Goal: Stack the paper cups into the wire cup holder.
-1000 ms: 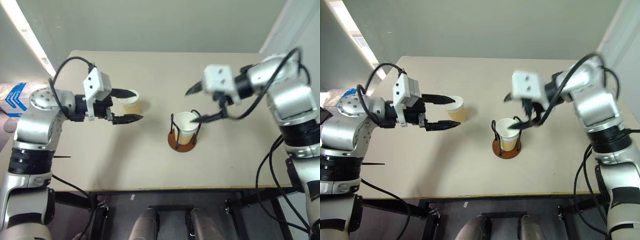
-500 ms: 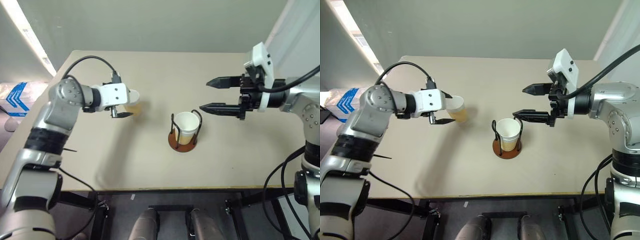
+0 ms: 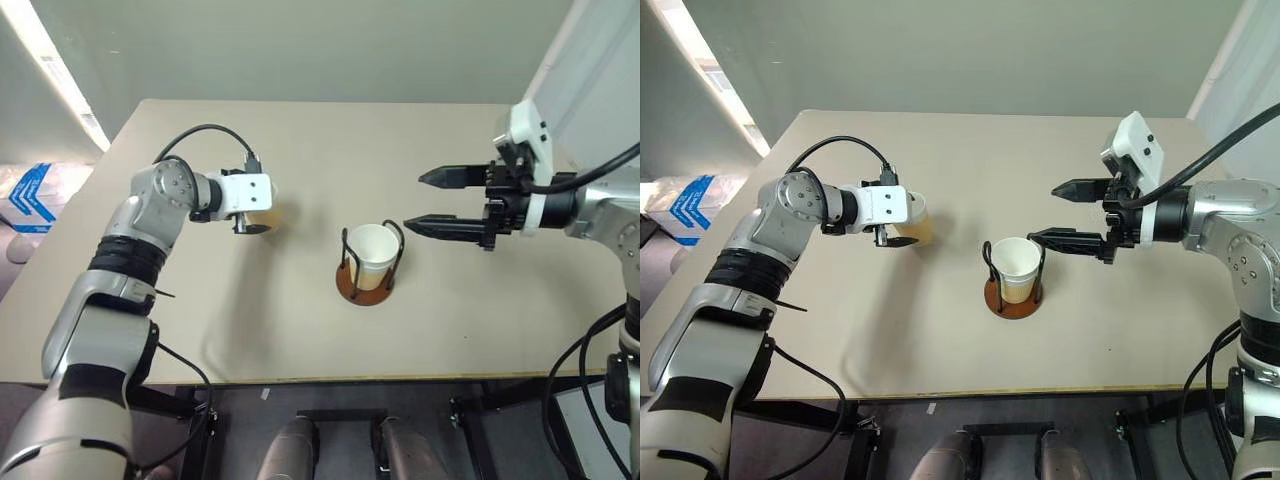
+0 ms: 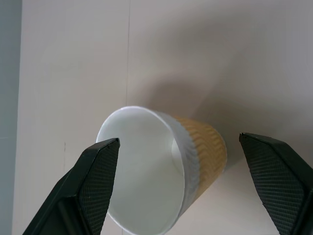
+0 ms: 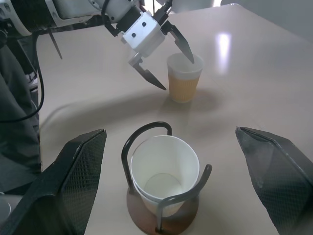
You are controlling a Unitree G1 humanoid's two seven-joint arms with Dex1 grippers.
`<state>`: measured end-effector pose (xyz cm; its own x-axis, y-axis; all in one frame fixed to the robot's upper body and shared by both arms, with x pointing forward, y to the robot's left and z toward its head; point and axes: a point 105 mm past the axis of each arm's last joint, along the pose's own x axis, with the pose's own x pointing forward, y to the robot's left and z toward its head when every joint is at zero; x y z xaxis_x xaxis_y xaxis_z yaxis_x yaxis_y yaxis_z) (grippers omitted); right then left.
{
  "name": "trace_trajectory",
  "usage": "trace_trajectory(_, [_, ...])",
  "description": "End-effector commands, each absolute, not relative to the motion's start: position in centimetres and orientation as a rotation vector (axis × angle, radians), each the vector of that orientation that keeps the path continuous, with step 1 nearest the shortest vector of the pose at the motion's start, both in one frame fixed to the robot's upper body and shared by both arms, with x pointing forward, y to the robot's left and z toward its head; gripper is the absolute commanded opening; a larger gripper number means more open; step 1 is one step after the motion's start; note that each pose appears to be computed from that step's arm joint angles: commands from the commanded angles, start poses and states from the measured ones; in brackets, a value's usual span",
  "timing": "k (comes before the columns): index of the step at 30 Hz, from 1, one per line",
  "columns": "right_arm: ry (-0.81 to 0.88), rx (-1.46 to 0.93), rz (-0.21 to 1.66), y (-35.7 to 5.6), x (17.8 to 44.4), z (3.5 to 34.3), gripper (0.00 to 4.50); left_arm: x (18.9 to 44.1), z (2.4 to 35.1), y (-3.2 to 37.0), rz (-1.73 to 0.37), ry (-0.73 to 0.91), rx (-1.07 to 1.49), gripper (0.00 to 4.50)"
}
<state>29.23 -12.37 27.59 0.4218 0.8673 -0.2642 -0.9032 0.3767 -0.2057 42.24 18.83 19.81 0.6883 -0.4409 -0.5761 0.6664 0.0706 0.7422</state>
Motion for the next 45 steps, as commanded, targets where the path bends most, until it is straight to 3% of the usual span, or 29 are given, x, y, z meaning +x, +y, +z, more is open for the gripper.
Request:
trace_trajectory(1, [0.063, -0.365, 1.122, -12.7, 28.8, 28.9, 4.48, 42.4, 21.4, 18.9, -0.814, 0.188, 1.271, 4.32])
trace_trajectory(3, [0.062, -0.363, 1.127, -12.7, 28.7, 29.0, 4.48, 42.5, 20.9, 19.2, -0.814, 0.209, 1.278, 4.32])
trace_trajectory(6, [0.043, -0.363, 1.14, -12.6, 28.7, 29.1, 4.5, 42.6, 20.3, 19.2, -0.814, 0.221, 1.279, 3.72])
trace_trajectory(17, [-0.063, -0.401, 1.145, -14.0, 29.5, 29.5, 4.5, 42.8, 19.0, 19.6, -0.887, 0.282, 1.203, 0.02])
trace_trajectory(28, [-0.022, -0.445, 1.269, -16.4, 27.6, 28.0, 4.5, 39.3, 23.4, 15.5, -1.229, 0.172, 1.034, 0.02])
trace_trajectory(37, [0.046, -0.561, 1.322, -18.4, 25.7, 27.0, 4.5, 34.2, 29.5, 9.2, -1.535, -0.027, 0.898, 0.02])
trace_trajectory(45, [0.081, -0.512, 1.358, -18.2, 24.6, 27.6, 4.5, 32.0, 30.7, 5.1, -1.725, -0.079, 0.882, 0.02])
